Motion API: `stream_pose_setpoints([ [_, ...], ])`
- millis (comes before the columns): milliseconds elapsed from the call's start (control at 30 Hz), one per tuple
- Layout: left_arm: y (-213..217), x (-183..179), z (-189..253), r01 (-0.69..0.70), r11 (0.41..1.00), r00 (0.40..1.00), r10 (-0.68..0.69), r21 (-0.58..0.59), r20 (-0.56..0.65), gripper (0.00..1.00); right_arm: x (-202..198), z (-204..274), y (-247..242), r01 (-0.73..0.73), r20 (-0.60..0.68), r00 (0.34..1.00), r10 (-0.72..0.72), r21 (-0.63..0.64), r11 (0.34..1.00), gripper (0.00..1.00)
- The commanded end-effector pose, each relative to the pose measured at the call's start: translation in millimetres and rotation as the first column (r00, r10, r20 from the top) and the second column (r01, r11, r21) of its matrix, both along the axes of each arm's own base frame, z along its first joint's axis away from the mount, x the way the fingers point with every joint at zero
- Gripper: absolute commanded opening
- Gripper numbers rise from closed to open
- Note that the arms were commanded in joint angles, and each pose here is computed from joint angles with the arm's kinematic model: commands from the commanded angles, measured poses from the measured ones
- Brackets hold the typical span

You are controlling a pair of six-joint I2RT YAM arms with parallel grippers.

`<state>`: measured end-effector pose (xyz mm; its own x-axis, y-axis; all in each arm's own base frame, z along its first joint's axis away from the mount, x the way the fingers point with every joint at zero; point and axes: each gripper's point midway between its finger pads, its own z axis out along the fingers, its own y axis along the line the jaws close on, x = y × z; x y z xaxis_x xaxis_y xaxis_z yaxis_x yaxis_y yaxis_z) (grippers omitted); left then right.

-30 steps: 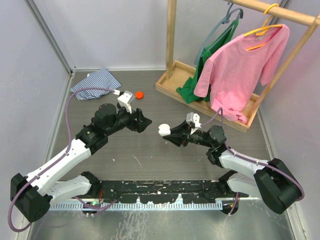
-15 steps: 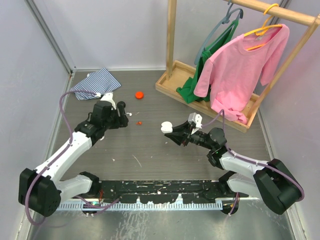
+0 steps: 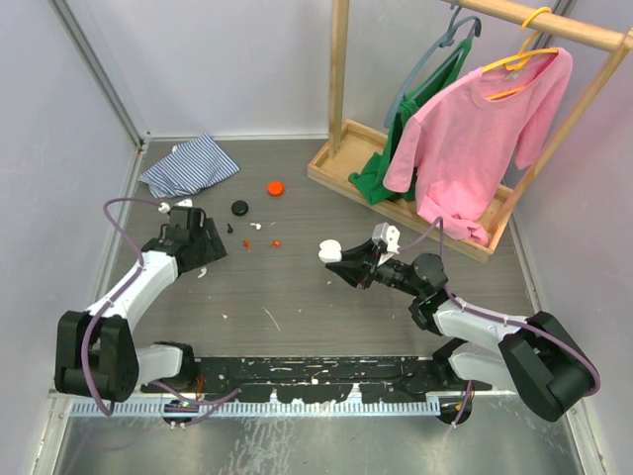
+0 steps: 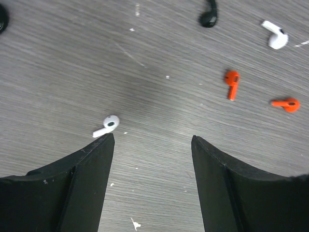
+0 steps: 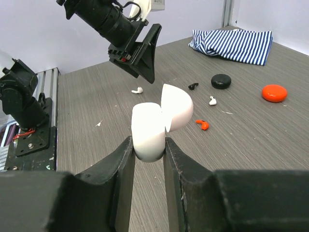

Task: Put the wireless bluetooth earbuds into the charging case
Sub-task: Pick up the earbud from the center of the board.

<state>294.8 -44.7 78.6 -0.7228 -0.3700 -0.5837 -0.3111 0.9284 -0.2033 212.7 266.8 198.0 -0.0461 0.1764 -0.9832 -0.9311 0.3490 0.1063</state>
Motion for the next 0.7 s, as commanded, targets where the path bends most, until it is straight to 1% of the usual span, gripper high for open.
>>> stream_pose_setpoints([
  [0, 11.5, 6.3, -7.7, -0.073, 0.996, 0.997, 0.074, -0.046, 0.004, 0.67, 3.0, 18.8, 0.2, 0.015, 0.061, 0.998, -0.017, 0.043, 0.999, 0.01],
  [67, 14.2, 8.2, -12.1, -0.087, 0.994, 0.996, 0.087, -0.064, -0.003, 0.66, 3.8, 18.3, 0.0, 0.019, 0.06, 0.998, -0.021, 0.041, 0.999, 0.01],
  [133, 19.1, 7.3, -25.5, -0.108, 0.992, 0.993, 0.105, -0.062, -0.047, 0.66, 4.1, 18.0, 0.1, 0.02, 0.059, 0.998, -0.022, 0.04, 0.999, 0.01],
  [267, 26.9, 7.8, -37.1, -0.139, 0.988, 0.988, 0.133, -0.07, -0.083, 0.63, 4.9, 17.3, -0.4, 0.025, 0.055, 0.998, -0.027, 0.039, 0.999, 0.01],
  [567, 26.6, 5.3, -47.9, -0.148, 0.986, 0.981, 0.137, -0.079, -0.135, 0.48, 5.6, 17.5, -0.5, 0.028, 0.056, 0.998, -0.03, 0.037, 0.999, 0.01],
  [667, 24.4, 2.7, -50.2, -0.146, 0.985, 0.98, 0.132, -0.088, -0.15, 0.4, 6.2, 17.6, -0.4, 0.031, 0.057, 0.998, -0.033, 0.036, 0.999, 0.01],
])
